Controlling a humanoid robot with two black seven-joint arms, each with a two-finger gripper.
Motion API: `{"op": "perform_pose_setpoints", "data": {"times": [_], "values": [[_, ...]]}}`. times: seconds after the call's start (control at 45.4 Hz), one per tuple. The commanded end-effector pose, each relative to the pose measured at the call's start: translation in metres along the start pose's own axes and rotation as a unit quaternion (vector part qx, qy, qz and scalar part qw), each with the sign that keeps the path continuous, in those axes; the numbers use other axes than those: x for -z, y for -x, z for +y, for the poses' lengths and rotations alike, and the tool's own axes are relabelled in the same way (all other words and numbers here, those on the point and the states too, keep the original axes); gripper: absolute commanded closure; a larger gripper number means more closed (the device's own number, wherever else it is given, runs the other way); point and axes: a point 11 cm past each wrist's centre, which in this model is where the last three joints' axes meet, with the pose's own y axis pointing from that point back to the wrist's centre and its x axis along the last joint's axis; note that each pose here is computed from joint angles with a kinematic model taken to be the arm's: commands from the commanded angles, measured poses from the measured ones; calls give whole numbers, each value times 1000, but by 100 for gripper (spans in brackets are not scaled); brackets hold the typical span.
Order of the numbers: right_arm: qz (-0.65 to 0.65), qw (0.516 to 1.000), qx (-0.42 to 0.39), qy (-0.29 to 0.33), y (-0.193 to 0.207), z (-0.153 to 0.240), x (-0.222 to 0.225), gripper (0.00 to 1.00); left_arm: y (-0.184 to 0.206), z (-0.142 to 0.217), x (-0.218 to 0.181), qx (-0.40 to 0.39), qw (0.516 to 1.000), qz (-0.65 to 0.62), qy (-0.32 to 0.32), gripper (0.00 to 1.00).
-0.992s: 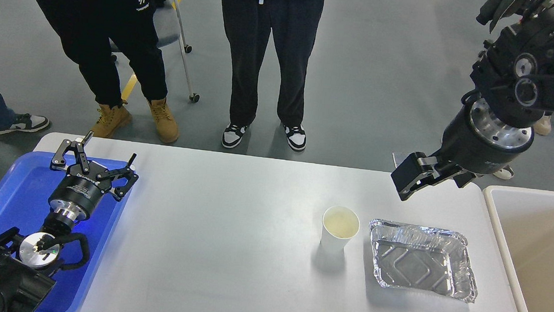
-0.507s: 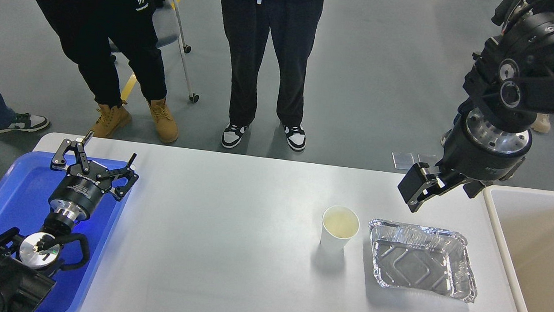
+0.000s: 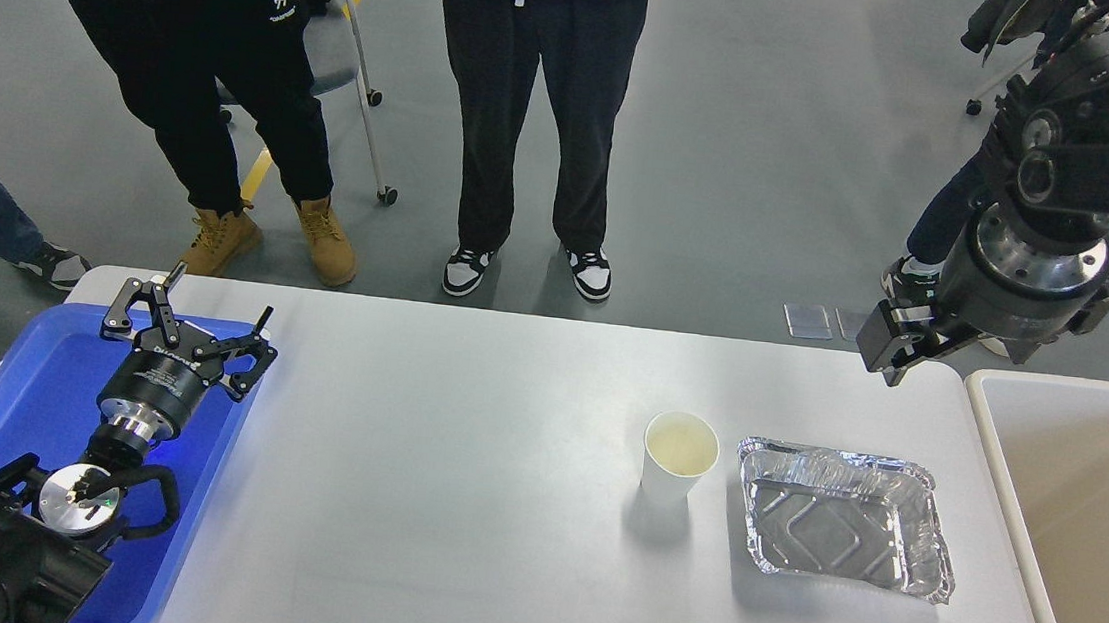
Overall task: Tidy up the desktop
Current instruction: 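Raise the right gripper and swing it over toward the paper cup, then lower the right gripper onto the white paper cup and close it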
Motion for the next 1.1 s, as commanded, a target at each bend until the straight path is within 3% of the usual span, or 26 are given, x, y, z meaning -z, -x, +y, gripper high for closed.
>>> {"op": "perform_pose_setpoints", "data": {"times": [0.0,0.265,0.573,1.08], "values": [[-9,1000,-7,4,-2,-1,1,0,0,0,0,0,1000,0,0,0],[-19,996,-58,-65,-25,-14,56,0,0,0,0,0,1000,-1,-1,0],[-29,990,-100,-99,-45,-81,107,0,0,0,0,0,1000,0,0,0],[-59,988,-60,-129,0,-182,131,0,0,0,0,0,1000,0,0,0]]}}
